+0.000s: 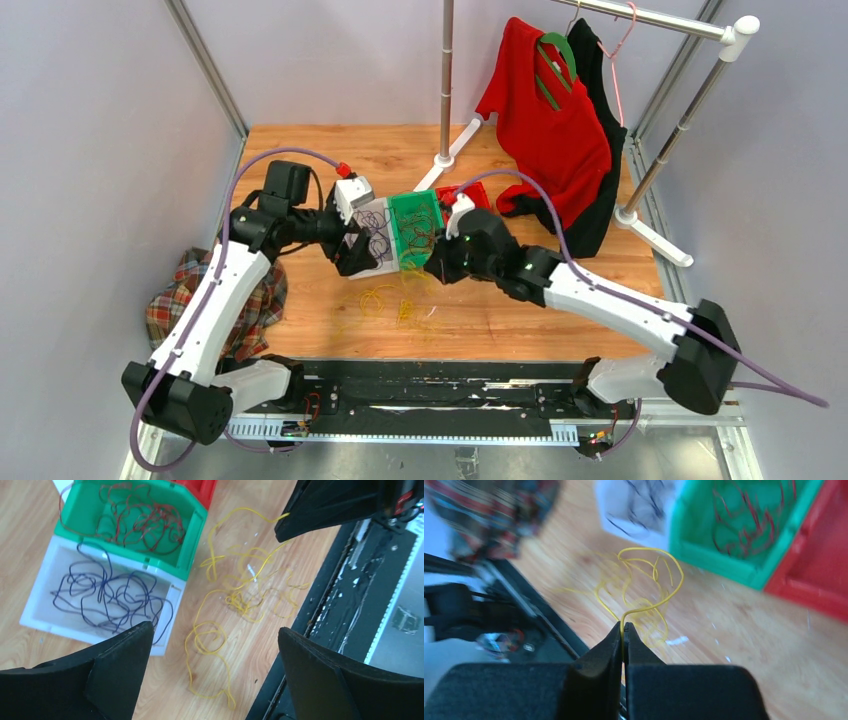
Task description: Untangle the cables
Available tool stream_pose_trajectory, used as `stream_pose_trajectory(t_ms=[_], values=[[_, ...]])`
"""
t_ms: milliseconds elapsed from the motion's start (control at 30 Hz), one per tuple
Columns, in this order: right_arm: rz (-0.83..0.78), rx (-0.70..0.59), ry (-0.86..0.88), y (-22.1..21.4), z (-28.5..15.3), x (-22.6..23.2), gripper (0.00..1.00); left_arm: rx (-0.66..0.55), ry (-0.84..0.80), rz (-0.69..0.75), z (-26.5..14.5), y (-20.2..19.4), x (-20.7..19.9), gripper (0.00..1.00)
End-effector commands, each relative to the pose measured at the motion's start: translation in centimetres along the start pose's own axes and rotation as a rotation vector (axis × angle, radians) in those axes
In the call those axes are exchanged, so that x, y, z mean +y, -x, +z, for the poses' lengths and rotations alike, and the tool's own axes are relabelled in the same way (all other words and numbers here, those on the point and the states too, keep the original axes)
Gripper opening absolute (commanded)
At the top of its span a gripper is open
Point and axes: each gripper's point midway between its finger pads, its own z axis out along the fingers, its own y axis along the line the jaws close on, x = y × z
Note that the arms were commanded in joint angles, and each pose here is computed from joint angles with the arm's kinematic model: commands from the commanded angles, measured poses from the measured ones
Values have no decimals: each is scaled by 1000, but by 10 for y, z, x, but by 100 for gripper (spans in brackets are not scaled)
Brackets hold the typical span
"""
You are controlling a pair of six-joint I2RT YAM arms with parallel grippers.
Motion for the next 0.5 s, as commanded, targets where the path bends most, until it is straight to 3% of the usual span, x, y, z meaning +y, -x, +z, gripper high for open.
stream_pose_trajectory(t_ms=[0, 300, 467], values=[[-100, -59, 193, 39, -38, 52, 1, -122, -107, 83, -19, 35, -31, 99], [-171, -59, 453, 63, -71, 115, 1, -191, -163, 268, -37, 52, -65, 98], [-186, -93, 372, 71, -70, 105, 0, -179, -129, 328, -46, 51, -70, 98]])
